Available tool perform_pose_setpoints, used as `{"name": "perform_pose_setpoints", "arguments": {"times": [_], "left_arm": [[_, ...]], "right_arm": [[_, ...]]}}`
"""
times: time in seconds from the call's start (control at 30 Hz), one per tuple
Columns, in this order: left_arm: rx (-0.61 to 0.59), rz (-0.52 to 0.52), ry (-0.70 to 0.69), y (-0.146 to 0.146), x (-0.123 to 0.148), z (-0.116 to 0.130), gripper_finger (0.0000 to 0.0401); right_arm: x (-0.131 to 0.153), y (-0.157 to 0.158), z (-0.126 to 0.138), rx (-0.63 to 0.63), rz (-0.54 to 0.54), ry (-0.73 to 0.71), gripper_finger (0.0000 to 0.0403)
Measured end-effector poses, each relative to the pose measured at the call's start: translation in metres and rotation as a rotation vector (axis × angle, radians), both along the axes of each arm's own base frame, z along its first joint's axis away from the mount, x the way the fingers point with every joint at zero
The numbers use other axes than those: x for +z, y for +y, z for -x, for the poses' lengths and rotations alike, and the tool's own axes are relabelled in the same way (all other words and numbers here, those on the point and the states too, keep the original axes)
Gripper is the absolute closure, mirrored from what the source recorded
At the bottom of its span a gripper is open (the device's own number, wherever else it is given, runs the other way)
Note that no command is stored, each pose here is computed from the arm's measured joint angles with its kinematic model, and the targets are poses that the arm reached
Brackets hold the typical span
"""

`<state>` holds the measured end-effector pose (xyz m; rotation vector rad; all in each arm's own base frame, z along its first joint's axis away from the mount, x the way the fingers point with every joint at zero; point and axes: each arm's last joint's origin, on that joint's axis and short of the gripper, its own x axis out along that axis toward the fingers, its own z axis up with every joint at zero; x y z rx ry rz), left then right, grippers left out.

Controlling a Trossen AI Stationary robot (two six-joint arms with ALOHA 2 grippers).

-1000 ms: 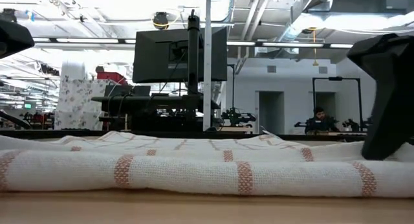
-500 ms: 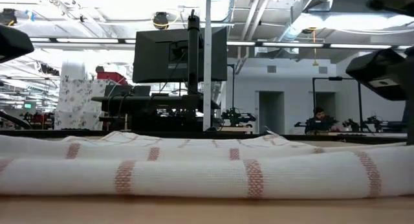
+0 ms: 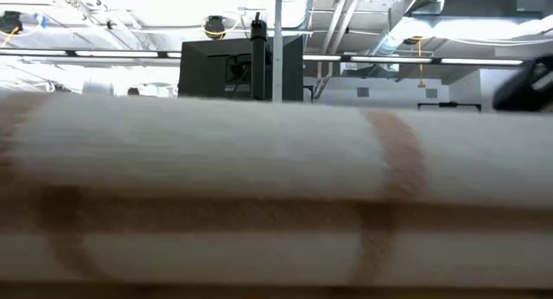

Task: Roll towel
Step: Roll the white towel

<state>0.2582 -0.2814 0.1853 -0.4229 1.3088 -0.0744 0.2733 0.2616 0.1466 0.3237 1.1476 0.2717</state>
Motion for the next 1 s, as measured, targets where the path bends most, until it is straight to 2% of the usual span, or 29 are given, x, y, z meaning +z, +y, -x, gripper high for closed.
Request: {"name": "perform_pose_setpoints", "arguments": {"times": [0.13, 0.23, 0.47, 0.57, 0.7, 0.87, 1.0], "left_arm": [[-0.031, 0.012, 0.002, 0.014, 0.005, -0.003, 0.0401], [-0.012, 0.058, -0.010, 0.028, 0.003, 0.000, 0.0401], [0.063, 0.122, -0.075, 0.066, 0.003, 0.013, 0.0401], [0.080, 0.117, -0.092, 0.083, 0.006, 0.013, 0.0401], [0.089, 0.075, -0.080, 0.097, -0.002, 0.011, 0.0401], [0.078, 0.022, -0.049, 0.099, -0.014, 0.009, 0.0401], [0.100, -0.023, -0.068, 0.102, -0.013, 0.009, 0.0401]], "right_arm": [[0.004, -0.004, -0.004, -0.005, -0.048, 0.012, 0.0402], [0.009, -0.016, -0.004, 0.007, -0.132, 0.018, 0.0402], [0.015, -0.061, 0.006, -0.116, -0.228, -0.010, 0.0402], [0.015, -0.080, 0.010, -0.154, -0.223, -0.011, 0.0402], [0.004, -0.094, 0.009, -0.196, -0.203, 0.014, 0.0403], [-0.005, -0.097, 0.004, -0.212, -0.181, 0.026, 0.0403], [-0.010, -0.100, 0.003, -0.212, -0.157, 0.040, 0.0400]]}}
